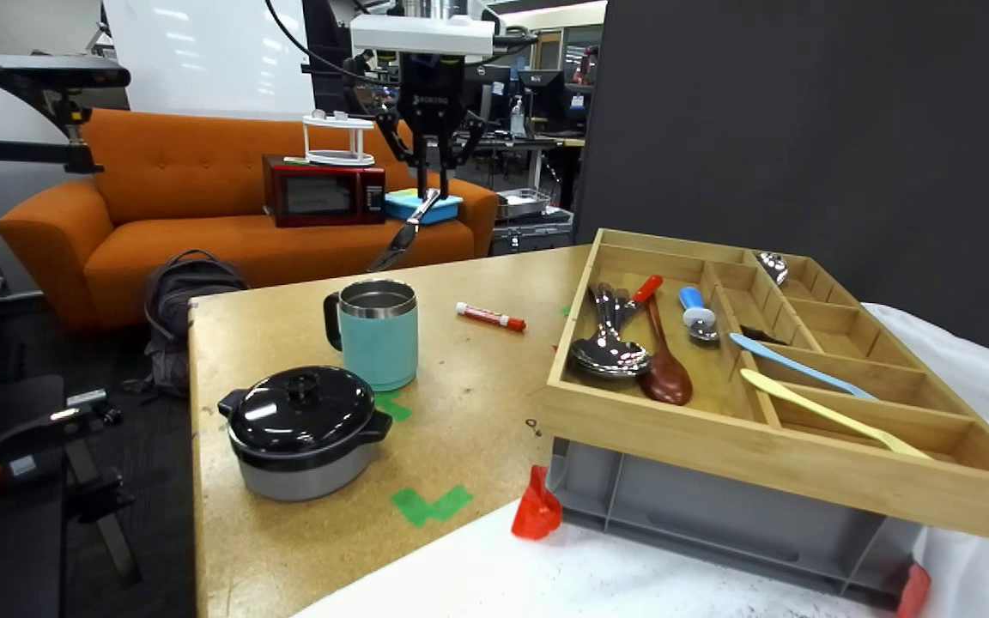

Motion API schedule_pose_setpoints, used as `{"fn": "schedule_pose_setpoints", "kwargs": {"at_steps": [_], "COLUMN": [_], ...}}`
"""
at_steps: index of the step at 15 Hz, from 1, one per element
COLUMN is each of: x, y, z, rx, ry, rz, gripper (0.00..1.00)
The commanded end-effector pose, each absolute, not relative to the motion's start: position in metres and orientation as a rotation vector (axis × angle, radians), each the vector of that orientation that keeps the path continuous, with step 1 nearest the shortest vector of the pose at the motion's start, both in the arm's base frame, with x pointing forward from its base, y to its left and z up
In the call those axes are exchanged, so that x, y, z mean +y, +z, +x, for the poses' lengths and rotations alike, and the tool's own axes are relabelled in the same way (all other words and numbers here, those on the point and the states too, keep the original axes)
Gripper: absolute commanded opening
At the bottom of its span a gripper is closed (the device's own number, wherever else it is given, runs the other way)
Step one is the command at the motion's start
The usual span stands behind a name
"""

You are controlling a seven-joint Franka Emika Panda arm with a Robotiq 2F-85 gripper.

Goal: Put the butter knife in the mug

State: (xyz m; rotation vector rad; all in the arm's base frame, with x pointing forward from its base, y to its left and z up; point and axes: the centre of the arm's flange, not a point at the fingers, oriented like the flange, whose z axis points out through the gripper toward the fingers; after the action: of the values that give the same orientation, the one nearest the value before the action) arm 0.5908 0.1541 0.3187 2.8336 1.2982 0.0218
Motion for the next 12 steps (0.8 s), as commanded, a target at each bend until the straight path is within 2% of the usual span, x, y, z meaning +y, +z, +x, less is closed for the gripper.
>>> {"fn": "schedule_pose_setpoints", "kwargs": {"at_steps": [1, 8, 12], "x": [0.147, 0.114, 0.113], "y": [0.326, 0.350, 0.359], "z": [0.590, 0.591, 0.572], "rx": [1.318, 1.259, 1.266], "ry": [0.154, 0.587, 0.773], "rz": [2.894, 3.036, 3.050], "gripper": [0.06, 0.06, 0.06]}}
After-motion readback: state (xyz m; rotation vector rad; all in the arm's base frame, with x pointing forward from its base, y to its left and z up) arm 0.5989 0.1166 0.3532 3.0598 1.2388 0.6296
